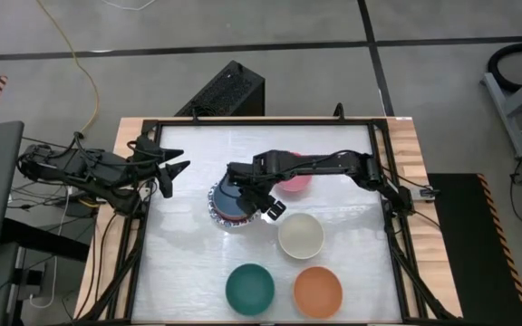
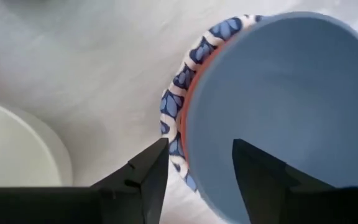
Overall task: Nest bowls inside each other
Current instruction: Stack the pink bowl on top of the blue bowl
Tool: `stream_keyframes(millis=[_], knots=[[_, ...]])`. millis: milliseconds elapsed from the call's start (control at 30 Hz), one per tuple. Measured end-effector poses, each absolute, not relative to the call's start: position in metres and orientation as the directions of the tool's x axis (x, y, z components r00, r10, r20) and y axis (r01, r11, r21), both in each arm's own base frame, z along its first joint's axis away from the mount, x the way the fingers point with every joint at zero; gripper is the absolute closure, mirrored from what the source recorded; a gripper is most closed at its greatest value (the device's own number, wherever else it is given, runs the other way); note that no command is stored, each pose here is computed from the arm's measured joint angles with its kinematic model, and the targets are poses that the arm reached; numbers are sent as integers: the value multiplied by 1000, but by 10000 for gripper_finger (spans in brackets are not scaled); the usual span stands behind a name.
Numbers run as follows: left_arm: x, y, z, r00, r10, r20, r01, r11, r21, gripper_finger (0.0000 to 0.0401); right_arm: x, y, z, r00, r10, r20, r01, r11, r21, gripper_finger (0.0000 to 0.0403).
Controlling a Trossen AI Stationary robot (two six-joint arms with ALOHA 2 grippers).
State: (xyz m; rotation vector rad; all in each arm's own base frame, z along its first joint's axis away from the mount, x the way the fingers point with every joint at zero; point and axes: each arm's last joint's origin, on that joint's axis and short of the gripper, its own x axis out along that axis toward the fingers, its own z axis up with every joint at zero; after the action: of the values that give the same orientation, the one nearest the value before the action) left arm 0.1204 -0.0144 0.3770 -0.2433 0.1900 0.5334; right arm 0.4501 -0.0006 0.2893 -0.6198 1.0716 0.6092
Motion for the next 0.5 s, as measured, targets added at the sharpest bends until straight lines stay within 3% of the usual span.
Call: stream_keyframes(millis=[500], knots=[[121,-14,377,845,478,-241,-520,840,-156,216,424,-53,343,377,104,-920,-488,867,-101,229]])
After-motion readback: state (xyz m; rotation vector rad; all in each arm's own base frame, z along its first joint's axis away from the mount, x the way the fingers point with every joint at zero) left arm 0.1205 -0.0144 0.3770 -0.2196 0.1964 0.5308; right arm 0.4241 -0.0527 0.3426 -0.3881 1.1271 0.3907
